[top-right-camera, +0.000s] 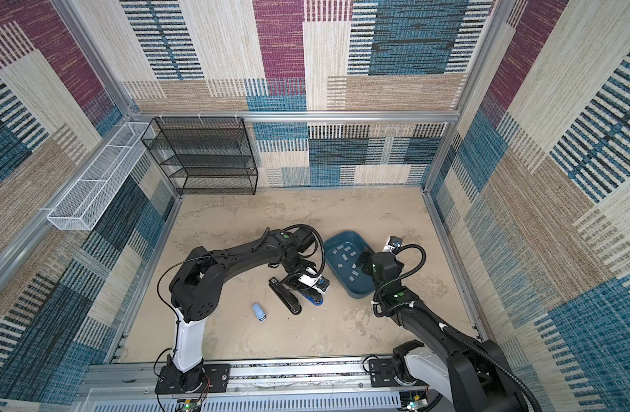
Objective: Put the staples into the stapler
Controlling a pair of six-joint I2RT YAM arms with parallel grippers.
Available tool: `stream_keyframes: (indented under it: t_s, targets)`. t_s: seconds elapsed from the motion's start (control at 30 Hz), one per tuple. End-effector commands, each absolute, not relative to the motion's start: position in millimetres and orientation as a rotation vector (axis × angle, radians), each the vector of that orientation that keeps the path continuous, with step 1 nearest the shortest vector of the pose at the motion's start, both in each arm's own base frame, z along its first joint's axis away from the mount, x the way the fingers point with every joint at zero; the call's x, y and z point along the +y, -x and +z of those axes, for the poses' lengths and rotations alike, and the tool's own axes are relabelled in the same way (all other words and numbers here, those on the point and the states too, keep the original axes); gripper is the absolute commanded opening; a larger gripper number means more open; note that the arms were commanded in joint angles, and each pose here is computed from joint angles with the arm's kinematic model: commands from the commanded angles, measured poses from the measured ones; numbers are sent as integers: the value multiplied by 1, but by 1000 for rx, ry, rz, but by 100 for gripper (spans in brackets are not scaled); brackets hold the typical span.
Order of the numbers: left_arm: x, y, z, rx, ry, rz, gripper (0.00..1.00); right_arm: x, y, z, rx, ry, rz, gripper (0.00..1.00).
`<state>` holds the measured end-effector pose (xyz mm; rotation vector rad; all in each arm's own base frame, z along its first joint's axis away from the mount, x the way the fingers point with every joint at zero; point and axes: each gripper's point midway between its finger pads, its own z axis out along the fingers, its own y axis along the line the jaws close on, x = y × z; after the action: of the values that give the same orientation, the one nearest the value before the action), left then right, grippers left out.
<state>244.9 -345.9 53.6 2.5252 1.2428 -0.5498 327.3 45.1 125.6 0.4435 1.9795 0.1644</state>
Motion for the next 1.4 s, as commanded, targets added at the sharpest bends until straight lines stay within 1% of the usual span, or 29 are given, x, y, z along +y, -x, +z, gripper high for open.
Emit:
stream_keyframes:
  t_s: [0.0, 0.03, 0.1, 0.13, 0.17, 0.2, 0.27, 0.37, 0.43, 0.5, 0.57, 0.67, 0.83, 0.97, 1.13, 1.37]
  targets:
    - [-346, -240, 57, 1213, -2539, -579, 39, 47, -331, 131, 1958, -440, 182, 100]
    - [-346, -241, 57, 1211, -2540, -580, 37, 47, -331, 132, 1958, -439, 182, 100]
    - [-346, -240, 58, 1209, -2548, -587, 28, 48, -331, 132, 1958, -435, 184, 100]
    - [-345, -239, 58, 1209, -2555, -591, 19, 47, -331, 134, 1955, -435, 182, 100]
    - [-344, -238, 59, 1205, -2567, -599, 8, 49, -330, 135, 1954, -427, 190, 100]
    - [-343, -237, 60, 1199, -2576, -604, 0, 51, -330, 138, 1951, -410, 206, 99]
    - [-340, -236, 65, 1190, -2585, -602, 0, 68, -328, 153, 1923, -313, 304, 92]
    - [-334, -237, 83, 1179, -2549, -617, 0, 105, -315, 183, 1824, -116, 501, 76]
    - [-330, -241, 99, 1165, -2500, -627, 0, 125, -302, 198, 1760, -16, 579, 69]
    - [-324, -248, 114, 1148, -2445, -640, 0, 143, -287, 207, 1713, 62, 638, 62]
    - [-321, -257, 127, 1157, -2359, -700, 0, 164, -270, 215, 1670, 155, 707, 56]
    - [-312, -264, 131, 1189, -2301, -744, 0, 188, -248, 215, 1632, 263, 781, 48]
    - [-309, -260, 126, 1157, -2274, -821, 0, 217, -225, 199, 1625, 407, 847, 40]
    - [-308, -265, 134, 1125, -2206, -882, 0, 241, -212, 179, 1644, 526, 880, 39]
    - [-308, -265, 135, 1127, -2198, -888, 0, 254, -218, 155, 1715, 571, 840, 38]
    - [-308, -259, 140, 1118, -2208, -874, 0, 266, -227, 149, 1728, 625, 807, 35]
